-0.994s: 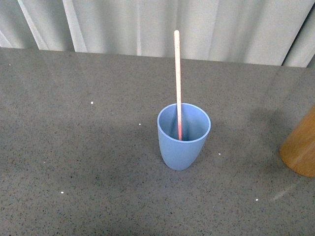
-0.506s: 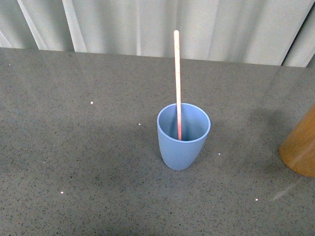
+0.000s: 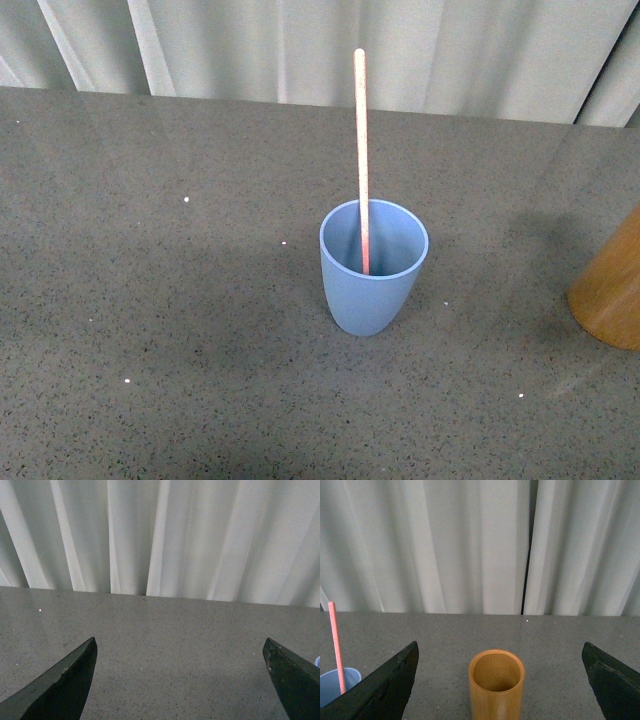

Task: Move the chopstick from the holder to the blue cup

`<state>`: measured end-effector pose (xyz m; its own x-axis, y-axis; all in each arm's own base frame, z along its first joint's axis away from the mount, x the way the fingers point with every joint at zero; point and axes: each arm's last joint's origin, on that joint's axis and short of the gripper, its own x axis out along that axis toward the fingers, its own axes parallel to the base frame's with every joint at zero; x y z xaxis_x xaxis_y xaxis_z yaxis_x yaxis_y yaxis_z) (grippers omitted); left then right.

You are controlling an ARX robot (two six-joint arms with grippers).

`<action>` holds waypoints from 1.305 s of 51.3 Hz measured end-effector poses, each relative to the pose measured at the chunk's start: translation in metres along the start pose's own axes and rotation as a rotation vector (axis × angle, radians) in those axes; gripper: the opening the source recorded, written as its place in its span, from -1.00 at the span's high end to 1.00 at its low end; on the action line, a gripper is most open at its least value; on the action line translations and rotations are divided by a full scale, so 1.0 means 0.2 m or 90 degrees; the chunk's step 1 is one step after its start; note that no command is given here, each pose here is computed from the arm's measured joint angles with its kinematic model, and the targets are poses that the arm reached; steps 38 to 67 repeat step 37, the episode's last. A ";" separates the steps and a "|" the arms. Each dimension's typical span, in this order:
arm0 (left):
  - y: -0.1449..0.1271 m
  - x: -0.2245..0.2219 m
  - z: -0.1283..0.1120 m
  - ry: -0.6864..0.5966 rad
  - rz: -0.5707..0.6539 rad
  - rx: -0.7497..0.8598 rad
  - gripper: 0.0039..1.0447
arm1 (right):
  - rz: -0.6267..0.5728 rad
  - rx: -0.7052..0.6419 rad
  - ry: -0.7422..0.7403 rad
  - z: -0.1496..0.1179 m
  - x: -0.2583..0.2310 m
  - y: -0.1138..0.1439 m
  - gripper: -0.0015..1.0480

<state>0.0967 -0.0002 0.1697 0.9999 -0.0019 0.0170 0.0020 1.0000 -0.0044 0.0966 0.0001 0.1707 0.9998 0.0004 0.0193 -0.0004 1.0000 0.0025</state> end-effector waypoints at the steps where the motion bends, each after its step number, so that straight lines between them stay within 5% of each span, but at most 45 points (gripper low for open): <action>1: 0.00 0.00 0.00 0.000 0.000 0.000 -0.87 | 0.000 0.000 0.000 0.00 0.00 0.00 -0.80; 67: 0.00 0.00 0.00 0.000 0.000 0.000 -0.87 | 0.000 0.000 0.000 0.00 0.00 0.00 -0.81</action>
